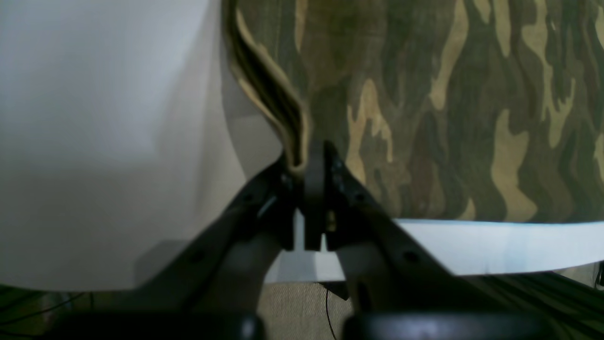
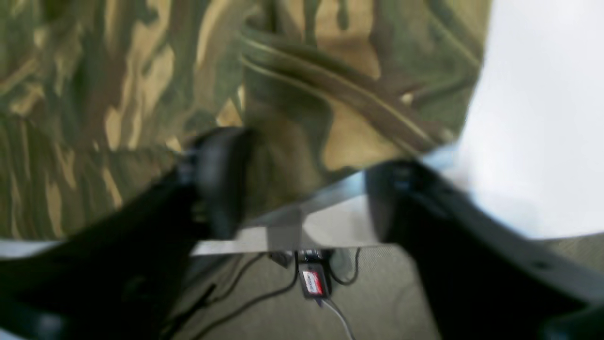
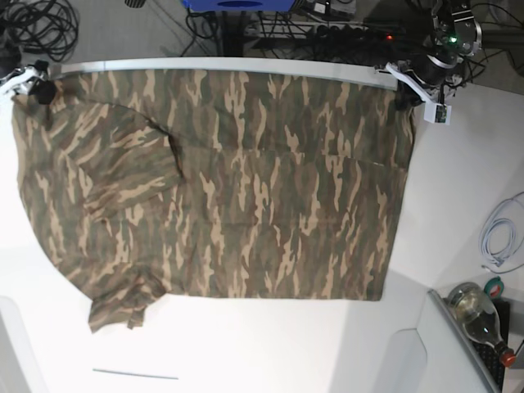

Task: Layout the t-shirt on the table in an organized manner, then fold the t-shirt properly
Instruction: 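Hold the shirt edge with both grippers, stretching it straight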

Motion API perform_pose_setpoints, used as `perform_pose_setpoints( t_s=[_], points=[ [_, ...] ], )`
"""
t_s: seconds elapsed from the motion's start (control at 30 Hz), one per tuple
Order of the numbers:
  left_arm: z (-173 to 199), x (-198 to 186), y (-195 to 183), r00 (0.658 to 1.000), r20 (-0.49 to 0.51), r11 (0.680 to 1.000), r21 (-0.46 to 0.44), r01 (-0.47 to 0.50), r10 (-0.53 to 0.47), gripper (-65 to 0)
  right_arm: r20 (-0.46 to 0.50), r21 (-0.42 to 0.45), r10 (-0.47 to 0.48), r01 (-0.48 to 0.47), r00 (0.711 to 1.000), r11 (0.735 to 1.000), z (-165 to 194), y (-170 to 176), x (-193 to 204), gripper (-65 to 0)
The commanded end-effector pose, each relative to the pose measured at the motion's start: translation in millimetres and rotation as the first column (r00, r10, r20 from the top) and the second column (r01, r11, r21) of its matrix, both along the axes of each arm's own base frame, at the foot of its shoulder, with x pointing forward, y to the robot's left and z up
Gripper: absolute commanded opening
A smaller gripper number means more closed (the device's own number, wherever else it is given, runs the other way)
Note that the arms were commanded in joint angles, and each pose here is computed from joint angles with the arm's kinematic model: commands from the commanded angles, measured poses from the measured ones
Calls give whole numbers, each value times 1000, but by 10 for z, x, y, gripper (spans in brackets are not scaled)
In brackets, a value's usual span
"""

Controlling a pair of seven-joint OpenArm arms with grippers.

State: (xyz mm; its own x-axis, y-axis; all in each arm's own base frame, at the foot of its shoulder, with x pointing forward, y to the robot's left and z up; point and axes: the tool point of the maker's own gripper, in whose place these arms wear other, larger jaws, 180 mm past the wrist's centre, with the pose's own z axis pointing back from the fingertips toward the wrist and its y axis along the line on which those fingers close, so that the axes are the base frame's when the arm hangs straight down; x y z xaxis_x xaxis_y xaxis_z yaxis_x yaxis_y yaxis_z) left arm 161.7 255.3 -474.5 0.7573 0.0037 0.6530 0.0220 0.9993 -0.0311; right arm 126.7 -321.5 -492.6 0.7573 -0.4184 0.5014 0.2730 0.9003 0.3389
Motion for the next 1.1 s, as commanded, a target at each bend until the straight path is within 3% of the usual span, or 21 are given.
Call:
perform_pose_setpoints(
  t_s=[0.0,0.1,0.2,0.47,0.57,0.6,0.67,0.73,0.77,0.8,0.93,1.07],
  points=[
    [77,13,81,1000,22,1000,21,-4,3,-518,-2,-22,-18,18,1000,1000,41,-107,-39,-251],
    [62,-62,91,1000,9,1000,18,-7,7,-304,45,-57,-68,71,997,996,179,-250,-17,-255],
    [96,-80,213,999,17,999,33,-40,39,-188,95,-85,-106,114,990,990,328,-302,14,-254],
    [810,83,1112,955,211,953,176,-247,208,-171,116,-202,-201,221,973,954,775,-655,-119,-248],
    [1039,171,1316,941,229,931,209,-298,249,-174,123,-230,-226,250,966,941,887,-745,-83,-246],
    [1088,229,1319,942,223,930,213,-300,252,-186,146,-231,-210,239,967,943,920,-741,29,-246],
    [1098,371,1211,950,196,938,199,-282,244,-290,182,-243,-134,176,974,954,982,-754,396,-246],
    [955,571,860,974,156,971,148,-186,163,-479,181,-242,-53,96,982,966,923,-717,819,-248],
    [900,667,663,983,147,984,123,-131,112,-604,186,-232,-31,74,982,970,881,-723,1056,-249],
    [828,721,474,988,136,991,98,-86,73,-650,191,-218,-25,67,981,974,828,-750,1265,-249],
    [571,807,-226,994,92,998,8,61,-62,-650,261,-159,-78,122,962,980,631,-859,1944,-246],
    [456,756,-530,989,62,990,-24,136,-135,-650,266,-139,-67,107,962,984,503,-759,2336,-246]
  ],
)
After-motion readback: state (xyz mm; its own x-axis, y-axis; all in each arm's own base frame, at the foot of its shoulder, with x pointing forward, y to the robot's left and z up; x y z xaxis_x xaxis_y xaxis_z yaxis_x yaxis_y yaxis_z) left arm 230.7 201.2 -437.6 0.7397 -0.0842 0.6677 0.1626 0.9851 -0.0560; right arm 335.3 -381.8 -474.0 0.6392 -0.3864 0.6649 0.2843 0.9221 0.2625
